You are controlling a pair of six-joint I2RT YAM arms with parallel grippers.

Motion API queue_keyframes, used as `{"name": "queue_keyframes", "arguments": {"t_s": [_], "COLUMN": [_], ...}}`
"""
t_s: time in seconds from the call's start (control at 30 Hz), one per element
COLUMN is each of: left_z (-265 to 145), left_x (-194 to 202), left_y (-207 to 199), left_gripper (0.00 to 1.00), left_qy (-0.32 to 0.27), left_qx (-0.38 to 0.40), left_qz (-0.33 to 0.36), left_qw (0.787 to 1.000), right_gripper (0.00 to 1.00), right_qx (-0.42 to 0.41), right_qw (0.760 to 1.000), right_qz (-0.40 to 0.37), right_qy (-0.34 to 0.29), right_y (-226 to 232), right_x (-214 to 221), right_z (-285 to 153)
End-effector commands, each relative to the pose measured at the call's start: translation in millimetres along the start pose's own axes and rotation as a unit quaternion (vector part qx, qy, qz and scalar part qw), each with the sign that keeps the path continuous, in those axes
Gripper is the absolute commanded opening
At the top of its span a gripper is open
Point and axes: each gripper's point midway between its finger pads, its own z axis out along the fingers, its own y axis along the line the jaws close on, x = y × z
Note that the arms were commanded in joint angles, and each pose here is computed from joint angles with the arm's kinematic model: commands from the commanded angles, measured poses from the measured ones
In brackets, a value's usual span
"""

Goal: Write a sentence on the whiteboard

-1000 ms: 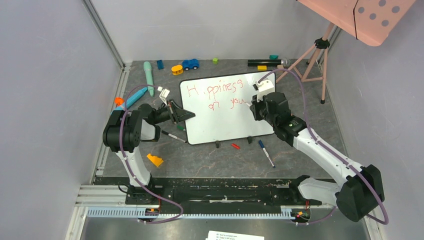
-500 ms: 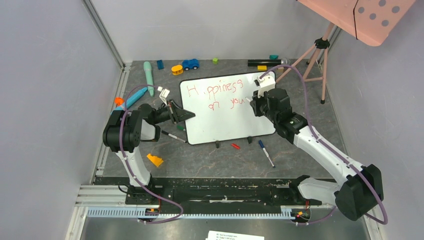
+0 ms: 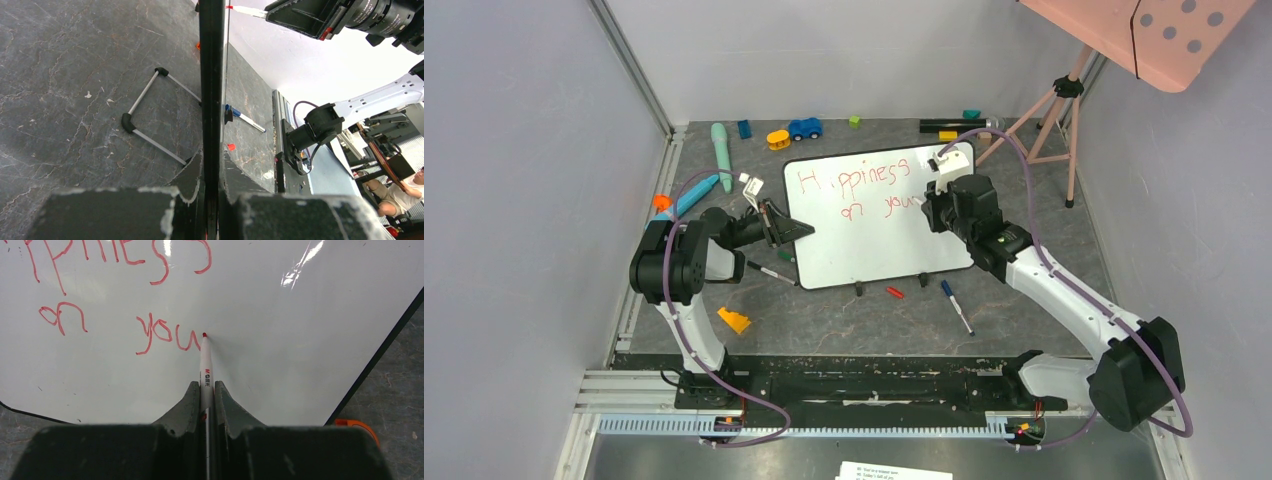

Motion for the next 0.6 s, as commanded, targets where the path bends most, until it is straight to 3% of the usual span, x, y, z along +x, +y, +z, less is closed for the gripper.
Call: {"name": "queue_keyframes", "arguments": {"t_s": [0.0,0.3,0.57], "left_z": [-1,-1,-1], "left_x": [-10,-10,-11], "left_y": [-2,-2,-2], "left_gripper": [0.02,0.02,0.02], "left_qy": [-0.009,-0.009,-0.009], "left_qx": [0.008,0.008,0.008], "left_qz": [0.074,0.074,0.075], "left_qw": [0.997,0.997,0.997], "right_gripper": [0.00,0.00,0.00], "right_qx": [0.030,0.034,0.022], "right_qw": [0.999,0.998,0.999], "right_qz": [0.002,0.000,0.003], "right_qy": [-0.034,-0.045,-0.026], "right_y": [-13,-15,-12], "right_x": [-27,-38,-18], "right_z": [1,0,-3]}}
